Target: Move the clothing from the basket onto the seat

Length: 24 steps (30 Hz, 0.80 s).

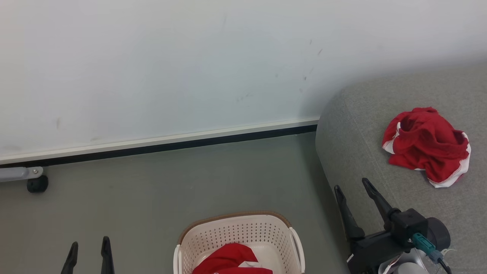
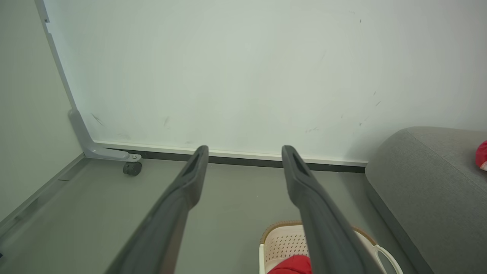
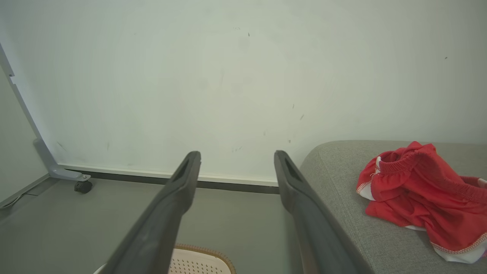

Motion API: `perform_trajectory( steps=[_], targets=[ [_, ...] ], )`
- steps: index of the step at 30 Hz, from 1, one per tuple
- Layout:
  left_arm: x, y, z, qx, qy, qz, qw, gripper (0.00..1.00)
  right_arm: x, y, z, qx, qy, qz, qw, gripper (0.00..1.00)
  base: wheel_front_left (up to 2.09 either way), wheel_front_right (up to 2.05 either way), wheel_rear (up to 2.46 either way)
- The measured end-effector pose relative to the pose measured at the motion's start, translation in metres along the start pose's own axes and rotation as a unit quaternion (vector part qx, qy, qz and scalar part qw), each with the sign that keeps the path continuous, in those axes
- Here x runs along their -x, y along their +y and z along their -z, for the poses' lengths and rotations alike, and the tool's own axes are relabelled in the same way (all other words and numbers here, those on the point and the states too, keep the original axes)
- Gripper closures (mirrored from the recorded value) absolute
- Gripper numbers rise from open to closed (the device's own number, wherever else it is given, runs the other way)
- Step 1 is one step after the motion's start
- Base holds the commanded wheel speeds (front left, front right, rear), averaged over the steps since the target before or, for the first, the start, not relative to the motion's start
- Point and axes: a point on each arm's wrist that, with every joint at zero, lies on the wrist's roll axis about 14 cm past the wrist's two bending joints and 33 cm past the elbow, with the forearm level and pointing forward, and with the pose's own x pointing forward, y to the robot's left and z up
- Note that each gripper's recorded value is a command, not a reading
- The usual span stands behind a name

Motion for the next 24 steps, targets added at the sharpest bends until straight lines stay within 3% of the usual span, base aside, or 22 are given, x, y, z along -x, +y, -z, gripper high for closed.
perform_trajectory(
  steps=[16,24],
  targets=[
    [-0.014,-0.004,0.009,-0.012,0.015,0.009,1.0,0.0,-0.01,-0.013,0.007,-0.013,0.005,0.017,1.0,0.0,0.0,0.0,0.0],
    [-0.051,-0.037,0.019,-0.033,0.025,0.077,0.996,0.0,-0.041,-0.035,-0.002,-0.011,-0.019,0.038,0.999,0.0,0.0,0.0,0.0]
  ],
)
